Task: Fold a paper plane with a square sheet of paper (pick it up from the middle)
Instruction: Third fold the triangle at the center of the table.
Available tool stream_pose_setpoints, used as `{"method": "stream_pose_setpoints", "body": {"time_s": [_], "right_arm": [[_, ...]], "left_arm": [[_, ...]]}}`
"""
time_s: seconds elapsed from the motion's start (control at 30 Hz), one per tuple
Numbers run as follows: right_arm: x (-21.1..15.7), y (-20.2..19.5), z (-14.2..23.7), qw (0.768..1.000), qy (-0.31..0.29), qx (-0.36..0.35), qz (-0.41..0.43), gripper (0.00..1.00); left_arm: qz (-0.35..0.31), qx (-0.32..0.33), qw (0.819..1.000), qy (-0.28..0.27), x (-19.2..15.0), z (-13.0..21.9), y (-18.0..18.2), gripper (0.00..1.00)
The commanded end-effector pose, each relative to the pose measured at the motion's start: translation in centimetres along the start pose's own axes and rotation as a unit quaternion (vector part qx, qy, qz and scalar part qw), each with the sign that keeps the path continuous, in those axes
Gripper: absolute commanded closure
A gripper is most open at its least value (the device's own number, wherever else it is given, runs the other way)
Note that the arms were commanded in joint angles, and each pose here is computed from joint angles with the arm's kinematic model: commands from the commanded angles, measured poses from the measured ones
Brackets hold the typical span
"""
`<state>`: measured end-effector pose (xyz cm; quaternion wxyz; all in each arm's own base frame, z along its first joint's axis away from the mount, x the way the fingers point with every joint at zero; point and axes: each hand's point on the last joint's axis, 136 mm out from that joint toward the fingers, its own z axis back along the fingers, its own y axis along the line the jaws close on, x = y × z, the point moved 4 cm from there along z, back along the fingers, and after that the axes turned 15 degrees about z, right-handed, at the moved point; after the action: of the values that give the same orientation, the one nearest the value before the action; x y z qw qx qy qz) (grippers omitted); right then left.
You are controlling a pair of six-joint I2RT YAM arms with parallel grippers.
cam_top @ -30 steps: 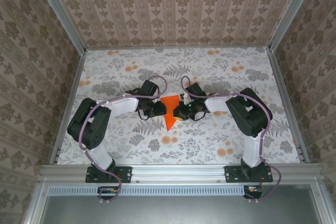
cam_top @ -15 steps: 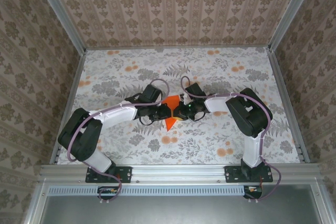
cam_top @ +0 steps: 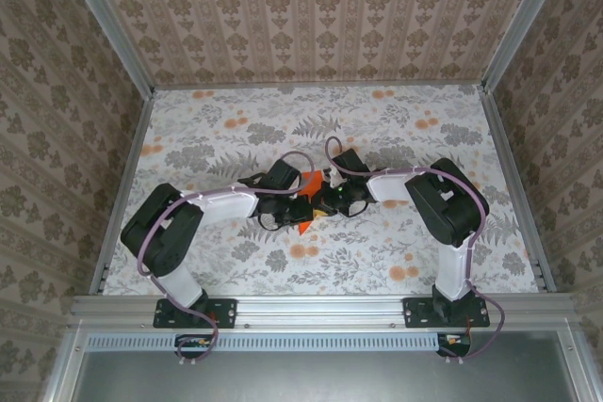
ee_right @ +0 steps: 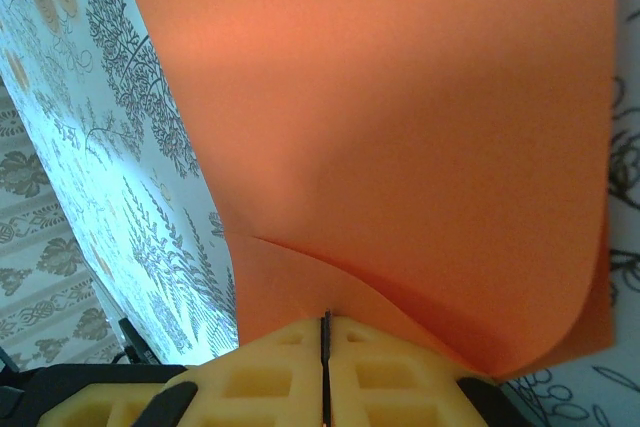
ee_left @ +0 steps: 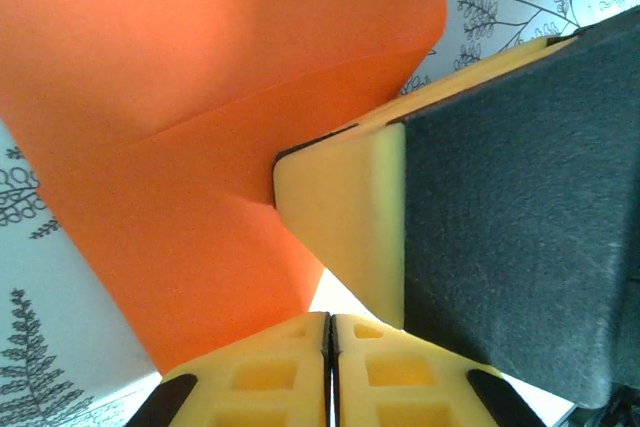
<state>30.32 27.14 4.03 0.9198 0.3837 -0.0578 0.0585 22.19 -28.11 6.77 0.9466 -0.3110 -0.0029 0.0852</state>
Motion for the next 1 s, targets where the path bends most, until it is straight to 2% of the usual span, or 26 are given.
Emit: {"method": "stream_pose_setpoints", "body": {"time_s": [0.0, 0.4, 0.77, 0.97], "right_arm": [[-3.6, -5.7, -1.4, 0.990, 0.044, -0.110, -0.076, 0.90], [-3.2, -5.0, -1.3, 0.992, 0.041, -0.097, -0.069, 0.90], [-0.5, -0.8, 0.9, 0.999, 0.004, -0.047, 0.016, 0.87], [-1.1, -1.2, 1.0, 0.997, 0.011, -0.061, 0.034, 0.95]], "left_arm": [[0.017, 0.022, 1.000, 0.010, -0.6, -0.8, 1.3, 0.89], [0.022, 0.059, 0.998, 0.003, -0.6, -1.1, 3.0, 0.90], [0.024, 0.075, 0.997, 0.002, -0.7, -1.1, 3.6, 0.93], [0.024, 0.080, 0.997, 0.003, -0.7, -1.1, 3.8, 0.96]]}}
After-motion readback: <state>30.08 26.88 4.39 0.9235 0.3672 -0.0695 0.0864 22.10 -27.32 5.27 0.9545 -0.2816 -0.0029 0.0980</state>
